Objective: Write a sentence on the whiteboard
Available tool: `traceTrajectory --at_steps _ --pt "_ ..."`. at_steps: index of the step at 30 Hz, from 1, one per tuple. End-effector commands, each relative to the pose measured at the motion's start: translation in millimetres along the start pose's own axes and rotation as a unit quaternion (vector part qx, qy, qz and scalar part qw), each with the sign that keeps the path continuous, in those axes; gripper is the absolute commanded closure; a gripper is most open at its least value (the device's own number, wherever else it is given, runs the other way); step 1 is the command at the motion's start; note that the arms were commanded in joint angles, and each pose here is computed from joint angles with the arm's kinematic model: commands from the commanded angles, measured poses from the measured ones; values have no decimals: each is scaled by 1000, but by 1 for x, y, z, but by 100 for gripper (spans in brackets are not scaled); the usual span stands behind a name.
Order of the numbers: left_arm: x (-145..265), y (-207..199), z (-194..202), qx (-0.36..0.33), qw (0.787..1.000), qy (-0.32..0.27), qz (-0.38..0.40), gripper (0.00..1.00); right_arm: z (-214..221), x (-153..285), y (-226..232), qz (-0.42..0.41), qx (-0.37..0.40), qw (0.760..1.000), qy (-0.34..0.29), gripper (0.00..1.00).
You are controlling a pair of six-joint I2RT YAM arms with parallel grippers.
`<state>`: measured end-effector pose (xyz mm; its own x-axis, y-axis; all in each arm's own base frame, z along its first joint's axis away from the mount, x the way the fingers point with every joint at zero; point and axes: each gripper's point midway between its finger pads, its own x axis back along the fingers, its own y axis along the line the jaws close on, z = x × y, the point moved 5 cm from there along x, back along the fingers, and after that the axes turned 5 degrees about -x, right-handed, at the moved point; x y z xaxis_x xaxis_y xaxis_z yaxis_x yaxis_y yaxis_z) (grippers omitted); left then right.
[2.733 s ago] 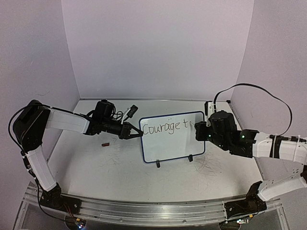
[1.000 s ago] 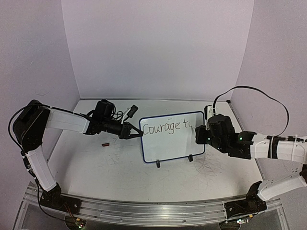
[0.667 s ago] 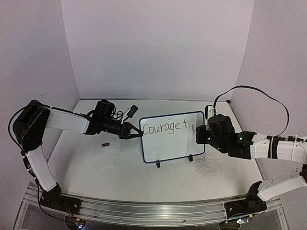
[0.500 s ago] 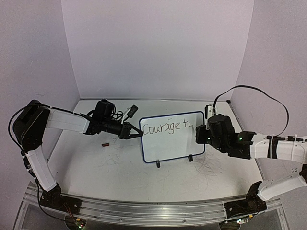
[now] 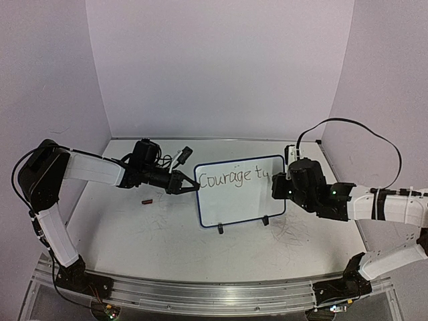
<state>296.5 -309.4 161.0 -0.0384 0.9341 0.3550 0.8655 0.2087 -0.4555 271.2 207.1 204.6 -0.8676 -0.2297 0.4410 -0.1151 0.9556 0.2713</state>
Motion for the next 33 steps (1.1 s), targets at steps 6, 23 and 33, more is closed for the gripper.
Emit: traceTrajectory --at_steps 6,23,33 --pt "-2 -8 6 1 1000 24 7 100 -22 -3 12 -12 -6 1000 -29 100" --pt "-2 -8 5 0 1000 24 6 100 -16 -6 14 -23 -6 1000 -15 100" --pt "-2 -8 4 -1 1000 23 1 100 -16 -8 18 -29 -5 1000 -11 100"
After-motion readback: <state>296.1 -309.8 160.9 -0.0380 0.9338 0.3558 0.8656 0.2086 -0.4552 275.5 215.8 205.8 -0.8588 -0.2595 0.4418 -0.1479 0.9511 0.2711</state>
